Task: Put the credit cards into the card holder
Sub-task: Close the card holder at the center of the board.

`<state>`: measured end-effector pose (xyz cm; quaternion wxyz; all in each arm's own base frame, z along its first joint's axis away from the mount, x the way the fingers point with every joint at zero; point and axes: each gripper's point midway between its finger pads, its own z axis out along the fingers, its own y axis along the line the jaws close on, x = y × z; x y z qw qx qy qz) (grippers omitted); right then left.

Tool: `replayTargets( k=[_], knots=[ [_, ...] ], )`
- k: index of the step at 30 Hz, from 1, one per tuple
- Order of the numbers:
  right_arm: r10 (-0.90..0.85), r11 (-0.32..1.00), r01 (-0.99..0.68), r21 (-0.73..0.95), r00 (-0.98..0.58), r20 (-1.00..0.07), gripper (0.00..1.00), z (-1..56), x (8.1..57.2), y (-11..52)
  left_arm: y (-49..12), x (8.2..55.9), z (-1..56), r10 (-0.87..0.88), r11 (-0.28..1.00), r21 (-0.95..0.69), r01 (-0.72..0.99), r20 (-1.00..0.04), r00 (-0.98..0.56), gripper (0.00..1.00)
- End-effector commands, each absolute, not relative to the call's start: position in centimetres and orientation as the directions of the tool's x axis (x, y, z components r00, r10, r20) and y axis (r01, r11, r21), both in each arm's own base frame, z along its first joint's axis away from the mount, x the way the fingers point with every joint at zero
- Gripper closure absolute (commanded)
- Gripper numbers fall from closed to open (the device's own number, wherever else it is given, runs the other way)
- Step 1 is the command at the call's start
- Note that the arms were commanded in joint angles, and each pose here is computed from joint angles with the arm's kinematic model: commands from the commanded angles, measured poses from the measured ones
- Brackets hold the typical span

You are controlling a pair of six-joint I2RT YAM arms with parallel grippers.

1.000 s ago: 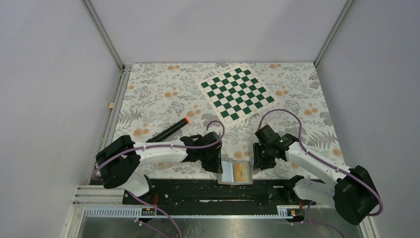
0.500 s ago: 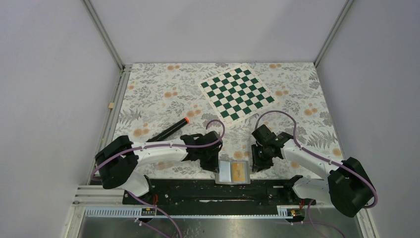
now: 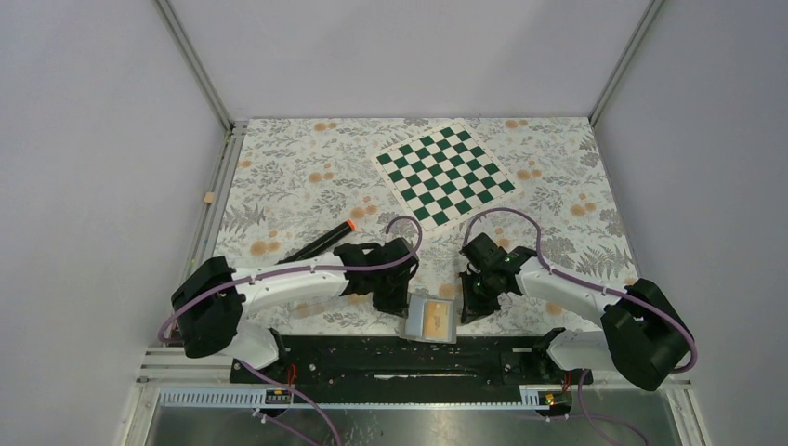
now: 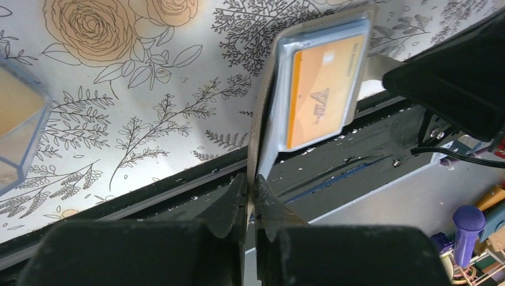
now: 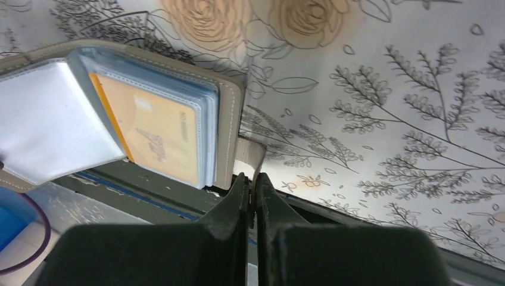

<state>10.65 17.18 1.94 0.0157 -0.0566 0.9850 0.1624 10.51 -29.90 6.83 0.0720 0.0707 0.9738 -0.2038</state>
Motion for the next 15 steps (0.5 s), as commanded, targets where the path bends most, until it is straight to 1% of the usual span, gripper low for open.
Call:
replayTargets(
  k=[1,6,8,12,13,15],
  knots=[
    [-0.117,0.891,-0.136,0.433,-0.991,-0.071,1.00,3.2,11.1,19.9,-30.9,12.1,10.1,0.092,0.890,-0.414,0.192,-0.249,-0.964,0.95],
    [-0.103,0.886,-0.122,0.448,-0.992,-0.065,1.00,2.9,10.8,20.0,-32.1,12.2,10.9,0.097,0.876,-0.441,0.196,-0.237,-0.967,0.90],
    [-0.101,0.885,-0.117,0.450,-0.993,-0.060,1.00,2.8,10.6,19.9,-32.8,12.2,11.1,0.099,0.868,-0.457,0.196,-0.229,-0.968,0.84],
    [-0.096,0.886,-0.110,0.451,-0.994,-0.054,1.00,2.5,10.4,19.8,-34.3,11.8,11.1,0.109,0.841,-0.503,0.200,-0.203,-0.973,0.65],
    [-0.096,0.886,-0.110,0.450,-0.994,-0.055,1.00,2.5,10.4,19.8,-34.6,11.7,11.0,0.112,0.836,-0.511,0.199,-0.196,-0.974,0.61],
    [-0.095,0.887,-0.110,0.450,-0.994,-0.054,1.00,2.5,10.4,19.7,-35.2,11.4,10.8,0.119,0.827,-0.526,0.200,-0.184,-0.976,0.58]
  ],
)
